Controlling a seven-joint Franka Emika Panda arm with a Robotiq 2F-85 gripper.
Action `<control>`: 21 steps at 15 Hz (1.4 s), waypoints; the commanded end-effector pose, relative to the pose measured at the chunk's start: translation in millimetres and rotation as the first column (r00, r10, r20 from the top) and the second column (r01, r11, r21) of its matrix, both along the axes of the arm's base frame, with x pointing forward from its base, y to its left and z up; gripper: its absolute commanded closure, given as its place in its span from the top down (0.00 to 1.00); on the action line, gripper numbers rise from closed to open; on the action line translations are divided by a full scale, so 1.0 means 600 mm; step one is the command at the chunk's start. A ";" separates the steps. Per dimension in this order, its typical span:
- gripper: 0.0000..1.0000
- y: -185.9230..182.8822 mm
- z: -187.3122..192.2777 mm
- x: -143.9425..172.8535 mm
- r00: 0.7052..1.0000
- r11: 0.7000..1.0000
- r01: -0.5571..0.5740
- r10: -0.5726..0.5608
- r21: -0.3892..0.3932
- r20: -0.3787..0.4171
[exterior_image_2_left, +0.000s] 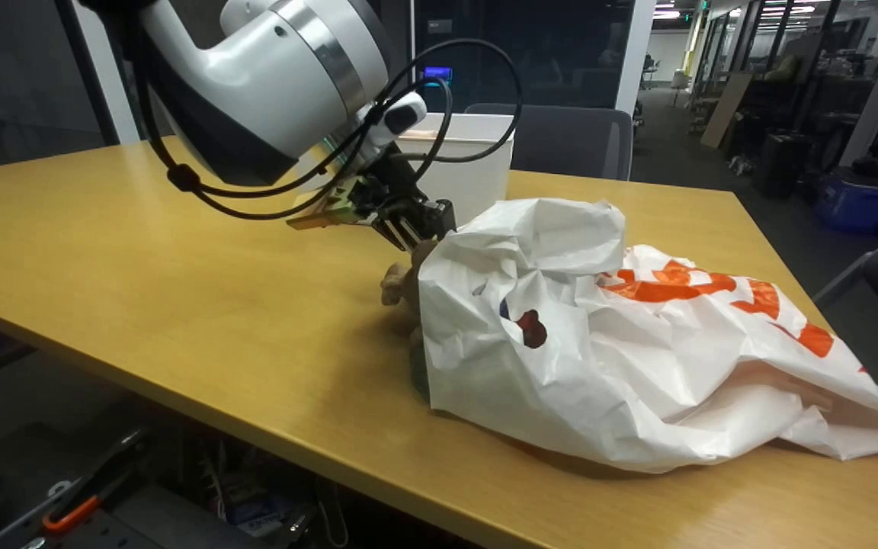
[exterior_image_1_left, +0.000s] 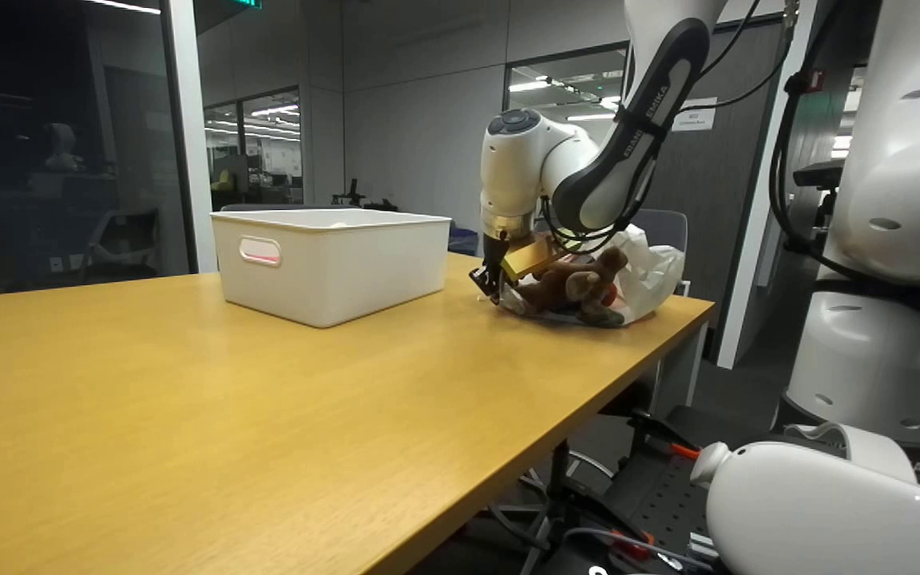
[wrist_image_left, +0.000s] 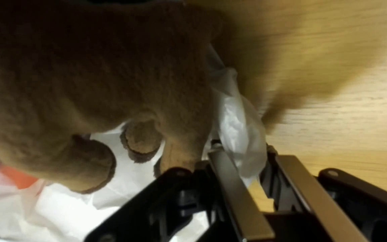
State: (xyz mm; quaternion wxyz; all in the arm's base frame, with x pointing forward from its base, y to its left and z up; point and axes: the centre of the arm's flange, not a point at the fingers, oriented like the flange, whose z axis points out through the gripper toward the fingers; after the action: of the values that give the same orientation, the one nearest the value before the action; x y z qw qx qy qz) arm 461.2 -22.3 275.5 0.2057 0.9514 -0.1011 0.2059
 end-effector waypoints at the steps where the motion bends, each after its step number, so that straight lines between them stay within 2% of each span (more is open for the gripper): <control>1: 0.00 0.005 0.023 -0.015 0.999 0.999 -0.016 0.015 0.029 0.030; 4: 0.00 0.023 0.037 -0.035 0.999 0.990 -0.039 0.035 0.139 0.034; 6: 0.00 0.044 0.046 -0.052 0.997 0.972 -0.073 0.064 0.222 0.050; 11: 0.00 0.101 0.091 -0.099 0.975 0.887 -0.212 0.162 0.411 0.152; 15: 0.00 0.164 0.128 -0.146 0.943 0.840 -0.312 0.220 0.443 0.248; 17: 0.00 0.195 0.156 -0.165 0.927 0.839 -0.346 0.237 0.420 0.290; 21: 0.00 0.221 0.225 -0.190 0.901 0.870 -0.358 0.226 0.339 0.371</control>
State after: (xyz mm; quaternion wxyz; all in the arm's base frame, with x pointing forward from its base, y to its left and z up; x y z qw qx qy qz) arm 397.4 111.5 355.8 -0.0624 0.9452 -0.0172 0.3201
